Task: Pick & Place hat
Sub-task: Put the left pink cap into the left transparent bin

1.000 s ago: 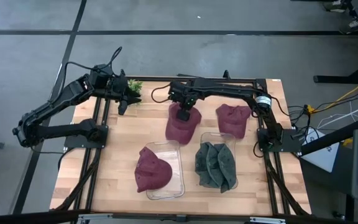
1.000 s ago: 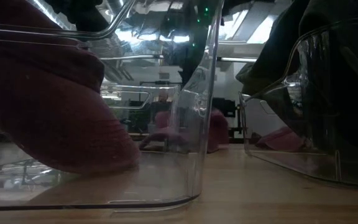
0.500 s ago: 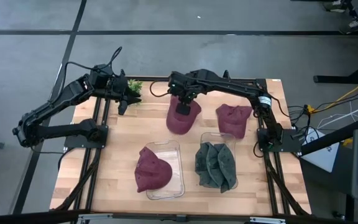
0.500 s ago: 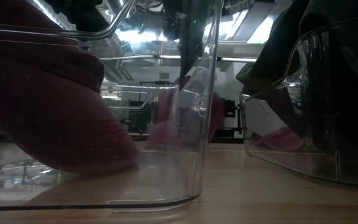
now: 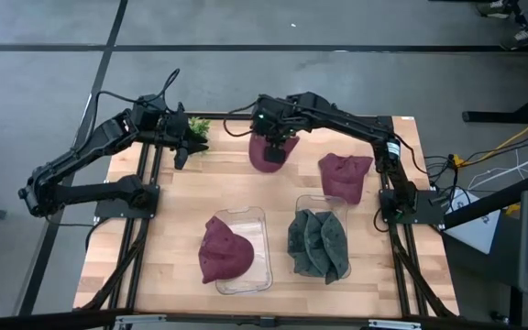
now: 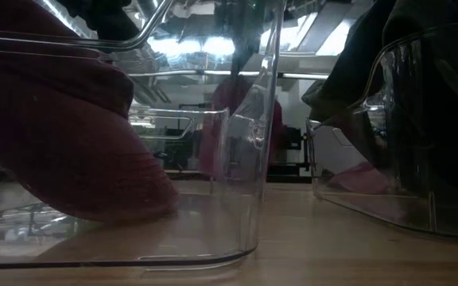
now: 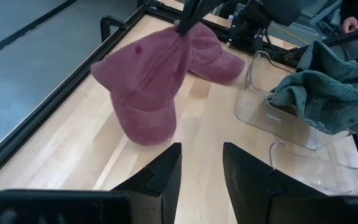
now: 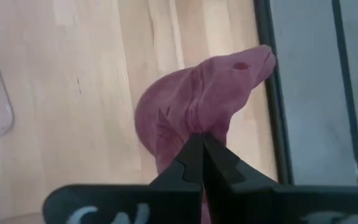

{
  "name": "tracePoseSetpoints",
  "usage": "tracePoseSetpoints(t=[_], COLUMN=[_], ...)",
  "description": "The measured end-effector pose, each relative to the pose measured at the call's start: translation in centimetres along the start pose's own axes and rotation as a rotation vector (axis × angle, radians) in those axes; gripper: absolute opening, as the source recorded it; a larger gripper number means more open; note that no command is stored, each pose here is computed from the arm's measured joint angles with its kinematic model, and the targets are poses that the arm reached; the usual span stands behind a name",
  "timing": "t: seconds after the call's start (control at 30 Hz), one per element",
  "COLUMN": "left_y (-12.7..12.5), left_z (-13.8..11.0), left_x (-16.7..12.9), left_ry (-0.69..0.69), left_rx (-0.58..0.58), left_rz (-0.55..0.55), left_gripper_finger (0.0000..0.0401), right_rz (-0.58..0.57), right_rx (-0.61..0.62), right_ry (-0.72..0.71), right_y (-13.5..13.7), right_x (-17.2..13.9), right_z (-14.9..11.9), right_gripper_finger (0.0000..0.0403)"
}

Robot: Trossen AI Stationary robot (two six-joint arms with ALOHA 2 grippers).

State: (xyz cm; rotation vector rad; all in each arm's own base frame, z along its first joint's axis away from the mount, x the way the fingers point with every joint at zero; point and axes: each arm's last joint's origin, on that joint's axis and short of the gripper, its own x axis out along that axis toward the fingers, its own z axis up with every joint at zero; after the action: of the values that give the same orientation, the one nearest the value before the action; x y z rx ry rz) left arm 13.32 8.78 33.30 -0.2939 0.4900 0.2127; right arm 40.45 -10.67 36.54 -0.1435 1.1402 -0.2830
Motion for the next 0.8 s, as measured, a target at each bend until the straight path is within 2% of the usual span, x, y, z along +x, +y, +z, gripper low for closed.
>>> tracePoseSetpoints(t=[0.23, 0.47, 0.63, 0.73, 0.8], left_y=[0.0, -0.1, -0.5, -0.8, -1.0], left_z=[0.7, 1.8, 1.9, 1.8, 1.8], left_x=[0.0, 0.0, 1.1, 2.5, 3.6], left_ry=[-0.068, -0.167, -0.149, -0.111, -0.089], left_rx=[0.032, 0.141, 0.3, 0.426, 0.469], left_rz=[0.0, 0.004, -0.029, -0.067, -0.086], left_gripper_finger=[0.011, 0.0118, 0.0123, 0.0122, 0.0121], right_rz=[0.006, 0.015, 0.015, 0.015, 0.012], right_rx=[-0.088, -0.161, -0.205, -0.24, -0.254], right_ry=[-0.017, -0.033, -0.059, -0.077, -0.097], right_y=[0.7, 1.7, 2.3, 2.7, 2.9], right_x=[-1.1, -1.3, -1.5, -1.6, -1.7], right_z=[0.0, 0.3, 0.6, 0.8, 1.0], right_gripper_finger=[0.0, 0.0, 0.0, 0.0, 0.0])
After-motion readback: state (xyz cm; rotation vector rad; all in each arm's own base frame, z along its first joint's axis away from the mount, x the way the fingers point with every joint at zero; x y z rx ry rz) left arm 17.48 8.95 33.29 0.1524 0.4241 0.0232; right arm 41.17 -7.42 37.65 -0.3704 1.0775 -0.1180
